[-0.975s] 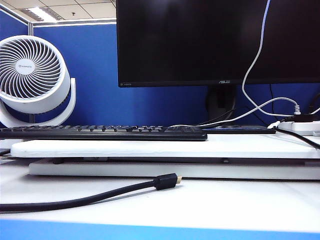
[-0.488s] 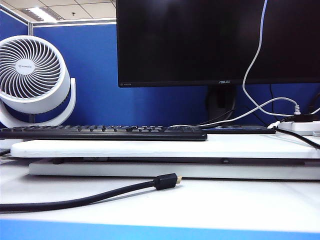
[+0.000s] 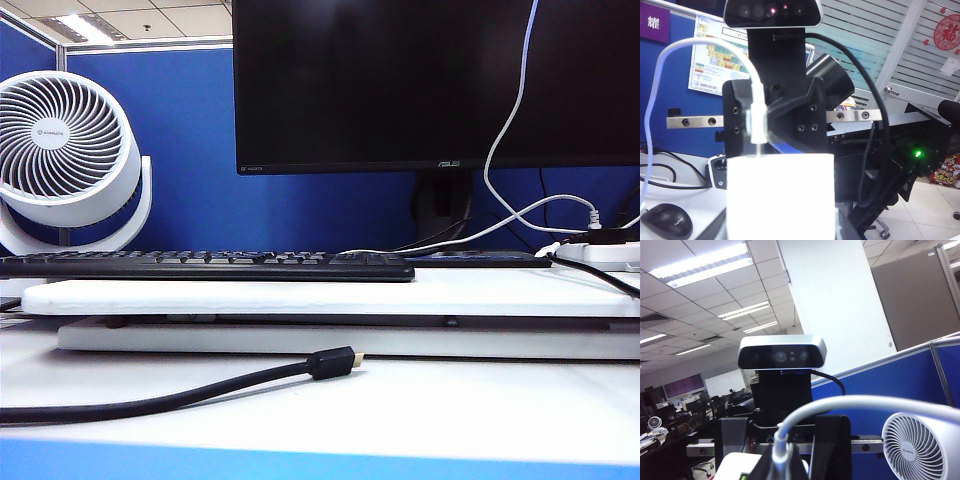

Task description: Pick up the Type-C charging cable and the charging base, insert one end of the Type-C charger into the corresponding slot on the base, and finally place the plugged-in charger back on the table.

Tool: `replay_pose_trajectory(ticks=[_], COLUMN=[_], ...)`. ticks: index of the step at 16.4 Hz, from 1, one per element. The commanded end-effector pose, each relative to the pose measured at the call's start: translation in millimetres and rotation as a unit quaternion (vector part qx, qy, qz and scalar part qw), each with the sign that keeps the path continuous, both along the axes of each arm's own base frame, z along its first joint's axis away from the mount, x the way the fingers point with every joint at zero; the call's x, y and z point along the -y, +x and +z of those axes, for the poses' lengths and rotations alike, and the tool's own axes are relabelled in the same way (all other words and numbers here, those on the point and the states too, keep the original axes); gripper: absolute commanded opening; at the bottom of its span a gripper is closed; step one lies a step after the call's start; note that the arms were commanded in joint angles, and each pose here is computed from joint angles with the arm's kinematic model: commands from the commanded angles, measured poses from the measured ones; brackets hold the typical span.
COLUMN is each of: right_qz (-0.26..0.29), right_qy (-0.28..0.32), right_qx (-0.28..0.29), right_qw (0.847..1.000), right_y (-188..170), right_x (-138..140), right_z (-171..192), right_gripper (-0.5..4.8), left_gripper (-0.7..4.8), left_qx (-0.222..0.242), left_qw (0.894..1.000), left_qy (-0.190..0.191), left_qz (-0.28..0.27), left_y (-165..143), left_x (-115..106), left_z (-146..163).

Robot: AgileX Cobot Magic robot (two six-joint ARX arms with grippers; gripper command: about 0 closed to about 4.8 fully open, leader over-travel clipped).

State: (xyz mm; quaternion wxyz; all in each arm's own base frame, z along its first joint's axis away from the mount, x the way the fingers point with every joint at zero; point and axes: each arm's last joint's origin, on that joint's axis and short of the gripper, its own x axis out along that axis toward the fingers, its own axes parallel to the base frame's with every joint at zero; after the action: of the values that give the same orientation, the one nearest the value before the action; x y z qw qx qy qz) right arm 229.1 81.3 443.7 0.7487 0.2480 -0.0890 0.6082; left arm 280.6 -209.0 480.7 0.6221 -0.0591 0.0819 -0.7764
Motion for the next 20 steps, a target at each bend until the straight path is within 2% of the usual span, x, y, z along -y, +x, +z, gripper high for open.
replay_pose_trajectory(ticks=[1, 7, 11, 20], right_qz=[0.003, 0.014, 0.021, 0.004], right_qy=[0.000, 0.006, 0.002, 0.003], right_qx=[0.007, -0.012, -0.002, -0.001], right_qw=[1.000, 1.000, 1.000, 1.000], right_y=[-2.3, -2.7, -7.2, -5.4], right_x=[0.5, -0.4, 0.4, 0.1], right_z=[2.3, 2.5, 4.9, 3.8], right_gripper=[-0.06, -0.06, -0.06, -0.06], left_gripper=[1.11, 1.11, 1.11, 1.11], left_qx=[0.018, 0.021, 0.021, 0.019], left_qw=[1.000, 1.000, 1.000, 1.000], left_qy=[-0.011, -0.012, -0.012, -0.011], left_qz=[-0.003, -0.001, 0.000, 0.000], left_y=[-3.0, -2.9, -2.6, -2.7], left_x=[-1.7, -1.7, -2.1, -2.0], left_z=[6.2, 6.2, 6.2, 6.2])
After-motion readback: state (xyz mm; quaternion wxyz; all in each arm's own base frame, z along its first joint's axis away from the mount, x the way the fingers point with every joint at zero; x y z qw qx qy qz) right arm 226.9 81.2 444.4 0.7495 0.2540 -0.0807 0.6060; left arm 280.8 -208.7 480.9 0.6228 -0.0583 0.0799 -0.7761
